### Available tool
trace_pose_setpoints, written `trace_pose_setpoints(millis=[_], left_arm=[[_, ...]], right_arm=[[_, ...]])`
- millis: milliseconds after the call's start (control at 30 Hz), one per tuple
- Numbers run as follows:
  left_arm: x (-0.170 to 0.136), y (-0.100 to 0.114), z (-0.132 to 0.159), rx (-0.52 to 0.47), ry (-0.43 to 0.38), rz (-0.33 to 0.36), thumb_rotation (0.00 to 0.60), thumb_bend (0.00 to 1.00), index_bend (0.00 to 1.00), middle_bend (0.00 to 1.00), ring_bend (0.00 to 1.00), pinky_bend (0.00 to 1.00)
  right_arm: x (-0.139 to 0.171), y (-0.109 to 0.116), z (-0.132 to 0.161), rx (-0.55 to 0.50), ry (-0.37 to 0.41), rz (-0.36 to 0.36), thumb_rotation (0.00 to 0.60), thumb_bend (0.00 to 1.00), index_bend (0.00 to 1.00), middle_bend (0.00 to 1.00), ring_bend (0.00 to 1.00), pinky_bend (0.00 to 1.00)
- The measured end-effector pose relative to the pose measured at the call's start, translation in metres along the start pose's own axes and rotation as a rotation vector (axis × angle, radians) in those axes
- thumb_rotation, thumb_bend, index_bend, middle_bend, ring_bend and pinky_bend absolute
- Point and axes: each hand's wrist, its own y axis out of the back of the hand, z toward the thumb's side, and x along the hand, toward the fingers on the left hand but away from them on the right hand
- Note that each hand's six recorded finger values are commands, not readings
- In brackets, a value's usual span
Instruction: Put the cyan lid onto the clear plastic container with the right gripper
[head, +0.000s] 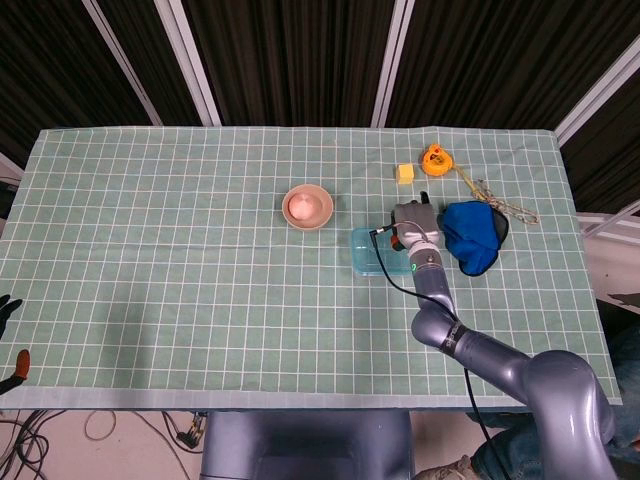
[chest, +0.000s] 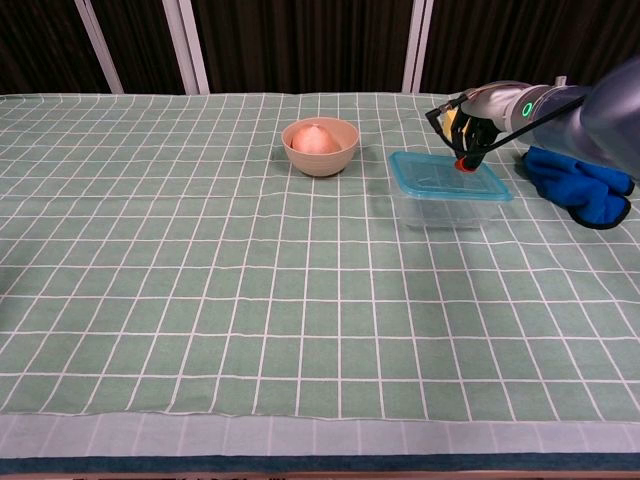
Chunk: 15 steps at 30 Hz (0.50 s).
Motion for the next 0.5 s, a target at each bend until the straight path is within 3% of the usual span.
trace_pose_setpoints(millis=[267, 500], left_arm=[[0.000, 0.000, 0.000, 0.002, -0.003, 0.000, 0.600, 0.52, 0.08, 0.00, 0.00, 0.00], [0.000, 0.000, 0.000, 0.001, -0.003, -0.003, 0.600, 0.52, 0.08, 0.00, 0.00, 0.00]], right_arm=[[0.004, 0.011, 0.005, -0.016, 0.013, -0.027, 0.600, 0.66, 0.75, 0.62, 0.27, 0.07], [0.017, 0.028, 0.023, -0.031, 0.067, -0.075, 0.600, 0.66, 0.75, 0.62, 0.27, 0.01]])
